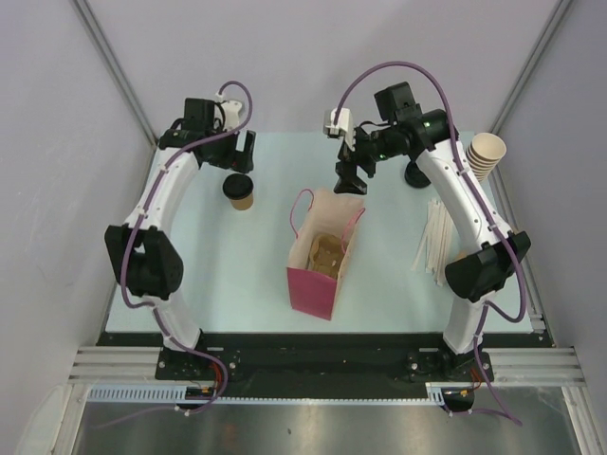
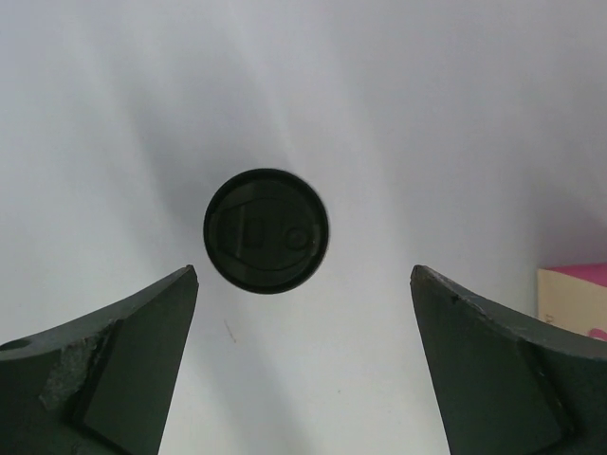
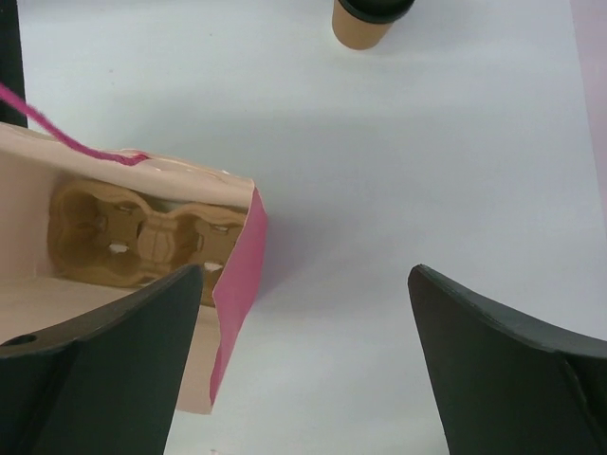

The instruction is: Pack the takeout coffee

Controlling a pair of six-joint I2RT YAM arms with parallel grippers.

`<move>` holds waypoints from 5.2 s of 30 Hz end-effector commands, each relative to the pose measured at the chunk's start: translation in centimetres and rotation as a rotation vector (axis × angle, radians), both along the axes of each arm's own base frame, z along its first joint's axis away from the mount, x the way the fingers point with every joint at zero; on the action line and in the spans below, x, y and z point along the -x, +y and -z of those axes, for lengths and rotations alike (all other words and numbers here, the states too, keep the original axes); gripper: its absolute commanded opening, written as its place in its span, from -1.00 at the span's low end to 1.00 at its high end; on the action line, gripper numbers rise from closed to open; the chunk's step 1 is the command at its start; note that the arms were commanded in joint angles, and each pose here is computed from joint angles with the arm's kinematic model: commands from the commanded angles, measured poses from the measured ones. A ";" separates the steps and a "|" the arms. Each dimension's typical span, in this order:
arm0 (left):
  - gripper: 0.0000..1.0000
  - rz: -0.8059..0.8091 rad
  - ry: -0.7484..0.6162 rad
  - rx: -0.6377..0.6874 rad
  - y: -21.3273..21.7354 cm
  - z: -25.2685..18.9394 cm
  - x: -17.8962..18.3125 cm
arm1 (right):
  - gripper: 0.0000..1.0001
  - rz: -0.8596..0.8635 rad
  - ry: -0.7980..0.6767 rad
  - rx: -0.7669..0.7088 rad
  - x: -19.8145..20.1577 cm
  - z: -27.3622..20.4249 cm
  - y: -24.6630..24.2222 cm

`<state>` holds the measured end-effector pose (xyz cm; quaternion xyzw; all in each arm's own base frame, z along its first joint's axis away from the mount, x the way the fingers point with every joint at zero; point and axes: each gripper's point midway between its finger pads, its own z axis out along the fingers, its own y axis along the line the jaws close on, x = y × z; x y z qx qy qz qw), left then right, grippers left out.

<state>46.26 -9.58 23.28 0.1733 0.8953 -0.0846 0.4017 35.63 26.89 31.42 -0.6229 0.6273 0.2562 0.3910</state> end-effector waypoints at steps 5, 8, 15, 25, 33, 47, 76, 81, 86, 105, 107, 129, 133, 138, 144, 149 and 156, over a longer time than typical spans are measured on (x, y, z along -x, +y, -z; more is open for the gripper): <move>0.99 -0.011 0.171 -0.053 2.4 3.6 -1.0 | 0.96 0.152 0.045 0.016 -1.2 -0.4 -0.7; 0.99 0.006 0.192 -0.059 2.3 4.7 -1.5 | 0.96 0.168 0.047 0.022 -1.4 -0.3 -1.2; 0.99 0.030 0.218 -0.084 2.4 6.6 -2.9 | 0.97 0.188 0.050 0.029 -2.0 0.0 -1.7; 0.99 0.043 0.234 -0.100 2.4 8.1 -4.2 | 0.97 0.208 0.052 0.042 -2.8 0.1 -2.5; 0.98 0.047 0.268 -0.112 2.6 9.3 -3.8 | 0.98 0.226 0.061 0.047 -3.6 0.2 -3.2; 0.90 0.051 0.309 -0.103 2.5 11.2 -3.4 | 0.98 0.222 0.059 0.056 -4.0 0.4 -3.5; 0.39 0.038 0.382 -0.064 3.1 14.1 -2.4 | 0.98 0.215 0.053 0.058 -3.9 0.3 -3.8; 0.02 0.039 0.357 -0.053 3.0 12.6 -2.1 | 0.97 0.219 0.063 0.050 -3.8 0.2 -3.7; -0.10 0.043 0.331 -0.063 3.1 11.7 -1.7 | 0.97 0.223 0.075 0.041 -3.8 0.3 -3.6; -0.27 0.087 0.327 -0.094 3.4 11.1 -0.2 | 0.96 0.238 0.099 0.012 -3.9 0.0 -3.1; -0.12 0.090 0.329 -0.098 3.3 11.3 -0.1 | 0.96 0.236 0.098 0.012 -3.9 0.0 -3.0; 0.99 0.047 0.289 -0.097 3.5 10.0 -1.2 | 0.97 0.236 0.092 0.021 -3.8 0.0 -3.2; 0.99 0.046 0.297 -0.096 3.5 10.0 -1.2 | 0.96 0.233 0.089 0.020 -3.7 -0.1 -3.2; 0.98 0.043 0.324 -0.087 3.4 10.9 -0.8 | 0.97 0.233 0.079 0.023 -3.8 -0.2 -3.4; 0.86 0.040 0.326 -0.074 3.2 11.5 -1.0 | 0.96 0.238 0.072 0.023 -3.8 -0.4 -3.7; 0.51 0.044 0.316 -0.054 3.0 11.1 -1.4 | 0.96 0.243 0.081 0.021 -3.8 -0.3 -3.7; -0.04 0.056 0.253 -0.033 2.5 7.3 -1.4 | 0.95 0.260 0.118 0.008 -3.7 0.0 -3.7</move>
